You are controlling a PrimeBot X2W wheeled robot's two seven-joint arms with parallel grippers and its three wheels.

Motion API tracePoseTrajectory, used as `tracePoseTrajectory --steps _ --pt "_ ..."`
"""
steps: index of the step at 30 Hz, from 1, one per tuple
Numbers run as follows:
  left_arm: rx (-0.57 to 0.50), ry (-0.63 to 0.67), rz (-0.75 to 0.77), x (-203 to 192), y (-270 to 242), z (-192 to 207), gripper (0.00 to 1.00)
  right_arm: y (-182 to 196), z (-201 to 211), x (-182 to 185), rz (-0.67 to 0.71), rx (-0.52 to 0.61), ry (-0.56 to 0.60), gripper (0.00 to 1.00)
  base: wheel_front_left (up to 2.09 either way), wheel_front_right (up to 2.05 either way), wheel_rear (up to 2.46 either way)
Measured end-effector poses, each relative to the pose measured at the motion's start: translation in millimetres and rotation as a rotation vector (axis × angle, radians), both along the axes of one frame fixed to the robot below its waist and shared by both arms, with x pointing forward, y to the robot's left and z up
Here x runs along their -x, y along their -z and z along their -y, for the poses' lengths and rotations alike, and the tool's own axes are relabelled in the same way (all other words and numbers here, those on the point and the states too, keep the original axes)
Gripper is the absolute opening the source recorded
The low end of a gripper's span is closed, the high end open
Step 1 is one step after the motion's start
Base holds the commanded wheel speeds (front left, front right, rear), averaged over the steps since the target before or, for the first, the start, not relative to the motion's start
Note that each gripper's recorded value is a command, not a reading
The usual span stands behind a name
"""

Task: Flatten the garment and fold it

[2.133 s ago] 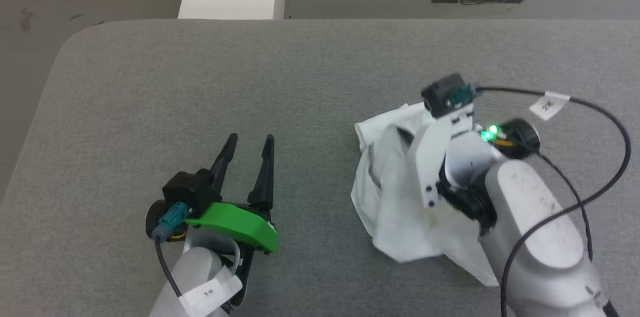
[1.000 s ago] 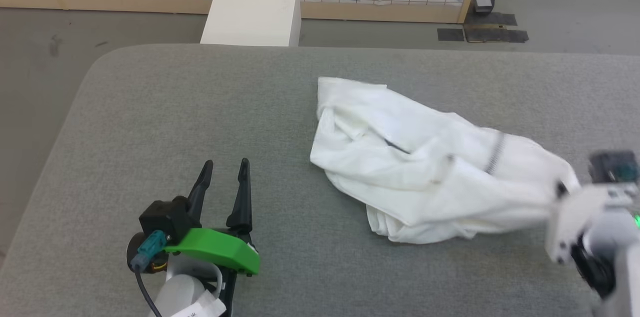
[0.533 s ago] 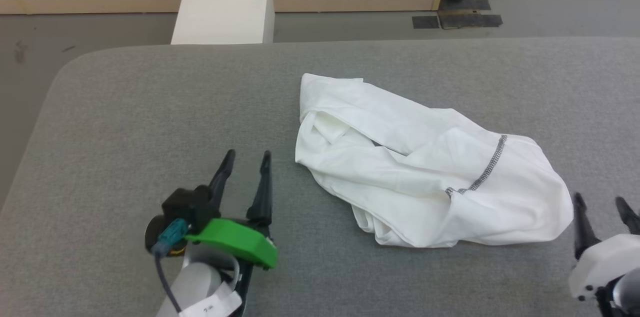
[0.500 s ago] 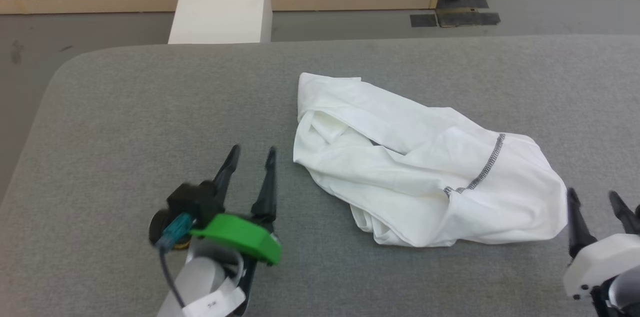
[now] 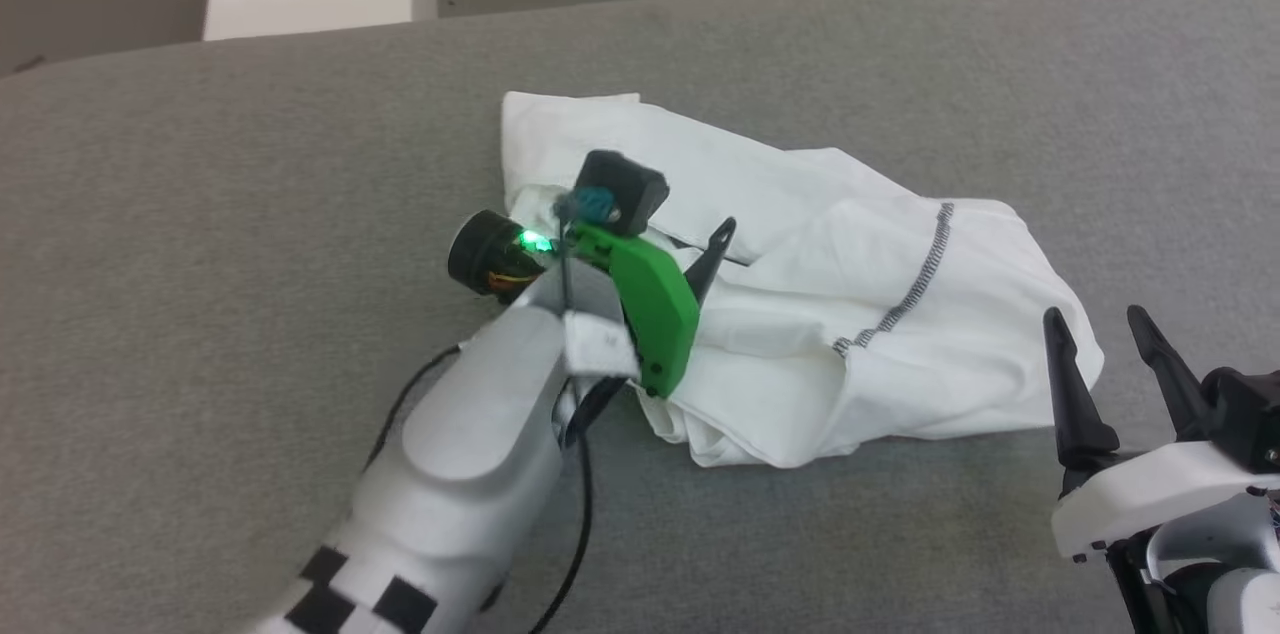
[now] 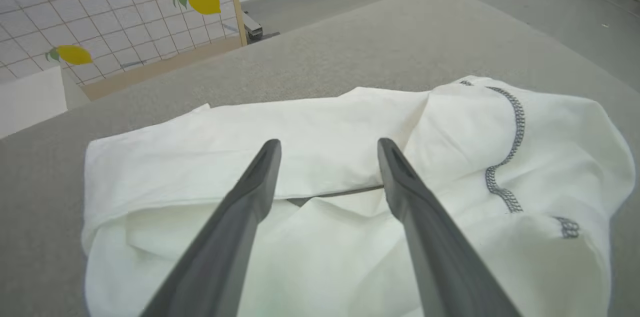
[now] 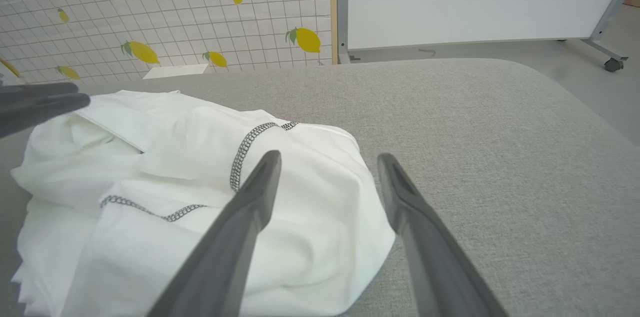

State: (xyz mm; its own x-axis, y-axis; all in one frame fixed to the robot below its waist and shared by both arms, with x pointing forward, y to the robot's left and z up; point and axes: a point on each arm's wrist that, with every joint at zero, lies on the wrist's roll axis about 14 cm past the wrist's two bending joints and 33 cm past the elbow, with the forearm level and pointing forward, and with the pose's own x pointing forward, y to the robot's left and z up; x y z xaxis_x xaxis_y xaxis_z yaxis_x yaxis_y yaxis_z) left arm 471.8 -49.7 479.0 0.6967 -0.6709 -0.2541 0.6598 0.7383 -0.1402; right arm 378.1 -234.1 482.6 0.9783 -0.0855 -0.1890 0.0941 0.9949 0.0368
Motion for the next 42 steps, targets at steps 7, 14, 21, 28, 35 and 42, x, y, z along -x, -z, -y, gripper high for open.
tracePoseTrajectory --steps 7,14,21,28,35,42 --pt "-0.377 0.116 -0.284 5 79 3 1.0 11 17 7 -0.028 -0.005 0.056 1.0 0.0 0.0 0.0" --pt "-0.564 0.17 -0.415 10 99 -2 0.35 17 24 14 -0.047 -0.006 0.083 1.0 0.0 0.0 0.0" --pt "-0.464 0.171 -0.325 13 83 3 0.0 12 13 9 -0.027 -0.021 0.05 1.0 0.0 0.0 0.0" --pt "-0.048 -0.092 -0.13 -10 14 -14 0.0 -3 6 5 0.018 -0.023 0.022 1.0 0.0 0.0 0.0" --pt "0.07 -0.484 -0.071 10 -1 -143 0.0 -16 -8 -2 0.053 -0.032 -0.024 1.0 0.0 0.0 0.0" --pt "0.053 -0.882 -0.18 87 25 -267 0.0 -16 -32 -10 0.048 -0.05 -0.096 1.0 0.0 0.0 0.0"
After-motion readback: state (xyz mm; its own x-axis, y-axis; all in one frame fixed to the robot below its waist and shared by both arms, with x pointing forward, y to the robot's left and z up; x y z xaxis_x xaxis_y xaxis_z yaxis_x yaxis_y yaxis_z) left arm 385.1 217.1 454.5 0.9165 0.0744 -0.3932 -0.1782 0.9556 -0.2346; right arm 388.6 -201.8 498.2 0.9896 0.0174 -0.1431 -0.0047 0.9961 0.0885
